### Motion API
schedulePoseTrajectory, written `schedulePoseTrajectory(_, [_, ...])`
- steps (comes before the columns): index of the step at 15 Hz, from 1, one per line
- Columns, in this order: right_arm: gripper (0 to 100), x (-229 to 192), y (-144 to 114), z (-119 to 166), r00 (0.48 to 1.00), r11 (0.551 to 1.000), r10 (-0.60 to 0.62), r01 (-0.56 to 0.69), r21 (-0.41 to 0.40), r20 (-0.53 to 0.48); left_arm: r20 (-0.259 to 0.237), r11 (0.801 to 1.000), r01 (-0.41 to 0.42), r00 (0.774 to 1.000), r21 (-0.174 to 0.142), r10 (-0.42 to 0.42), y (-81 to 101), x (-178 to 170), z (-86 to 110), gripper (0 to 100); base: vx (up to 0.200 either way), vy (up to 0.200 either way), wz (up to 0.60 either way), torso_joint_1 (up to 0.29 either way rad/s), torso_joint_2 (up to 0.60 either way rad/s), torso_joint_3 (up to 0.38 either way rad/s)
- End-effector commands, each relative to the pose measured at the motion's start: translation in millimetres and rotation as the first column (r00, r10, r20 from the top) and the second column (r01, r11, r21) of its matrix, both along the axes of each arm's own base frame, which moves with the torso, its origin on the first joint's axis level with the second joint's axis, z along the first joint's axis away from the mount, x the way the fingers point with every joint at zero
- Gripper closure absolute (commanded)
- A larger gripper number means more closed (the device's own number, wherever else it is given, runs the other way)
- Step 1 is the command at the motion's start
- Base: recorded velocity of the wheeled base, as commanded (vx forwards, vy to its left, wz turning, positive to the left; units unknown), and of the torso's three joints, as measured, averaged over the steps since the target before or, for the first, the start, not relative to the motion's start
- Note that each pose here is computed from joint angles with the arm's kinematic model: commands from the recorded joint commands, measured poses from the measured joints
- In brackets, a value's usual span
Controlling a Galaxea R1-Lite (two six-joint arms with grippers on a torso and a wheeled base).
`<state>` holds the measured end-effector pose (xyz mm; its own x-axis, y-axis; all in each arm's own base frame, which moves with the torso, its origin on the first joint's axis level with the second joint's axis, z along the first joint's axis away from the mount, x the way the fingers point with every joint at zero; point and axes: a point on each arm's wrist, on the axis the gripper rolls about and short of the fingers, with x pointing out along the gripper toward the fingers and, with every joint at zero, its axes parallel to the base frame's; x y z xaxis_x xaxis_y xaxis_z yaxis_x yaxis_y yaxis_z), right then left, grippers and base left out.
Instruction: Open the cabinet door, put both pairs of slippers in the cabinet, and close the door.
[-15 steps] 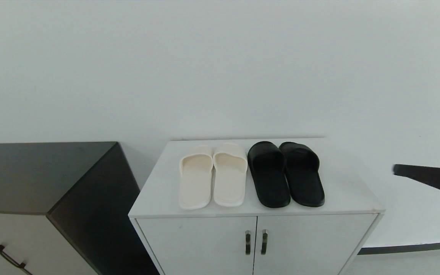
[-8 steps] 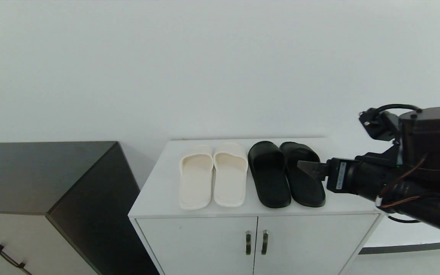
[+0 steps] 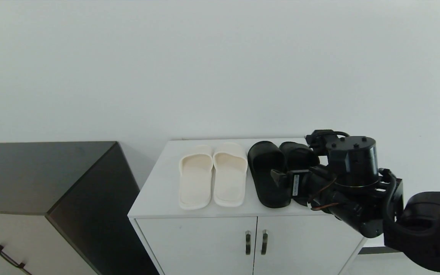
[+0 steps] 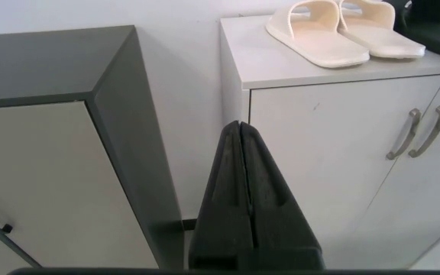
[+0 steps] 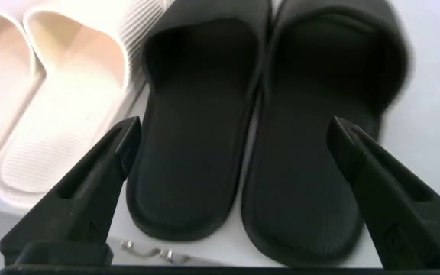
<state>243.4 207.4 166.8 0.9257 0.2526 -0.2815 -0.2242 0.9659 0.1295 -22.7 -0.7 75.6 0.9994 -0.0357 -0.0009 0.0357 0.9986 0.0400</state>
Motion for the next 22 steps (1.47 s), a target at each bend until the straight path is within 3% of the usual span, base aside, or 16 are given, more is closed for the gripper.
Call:
schedulePoseTrajectory(1, [0,13.2,8.4,-21.6,1.0,0.999,-0.005,0.004,-0.043,-0.022,0.001,1.0,0.0,1.0,-0.002,0.0,0.0,0.0,0.1,100,0.0,0.0,0.0,0.0,0.0,0.0])
schedulePoseTrajectory(4, [0,36.9,14.8,-31.4,0.997,0.994,-0.071,0.073,-0.081,0.019,0.001,1.0,0.001,1.0,-0.005,-0.001,0.0,0.0,0.1,100,0.0,0.0,0.0,0.0,0.0,0.0])
schedulePoseTrajectory(18, [0,120.5,27.9,-43.6,0.98,0.982,-0.164,0.173,-0.079,0.116,0.0,1.0,0.0,1.0,-0.02,0.0,0.0,0.0,0.1,100,0.0,0.0,0.0,0.0,0.0,0.0])
schedulePoseTrajectory(19, [100,122.8,28.2,-44.1,0.976,0.977,-0.182,0.193,-0.086,0.122,0.0,1.0,0.001,1.0,-0.02,-0.001,0.0,0.0,0.1,100,0.0,0.0,0.0,0.0,0.0,0.0])
schedulePoseTrajectory(22, [100,124.4,29.2,-38.8,0.974,0.976,-0.179,0.193,-0.095,0.141,0.0,1.0,0.0,1.0,-0.02,0.0,0.0,0.0,0.1,100,0.0,0.0,0.0,0.0,0.0,0.0])
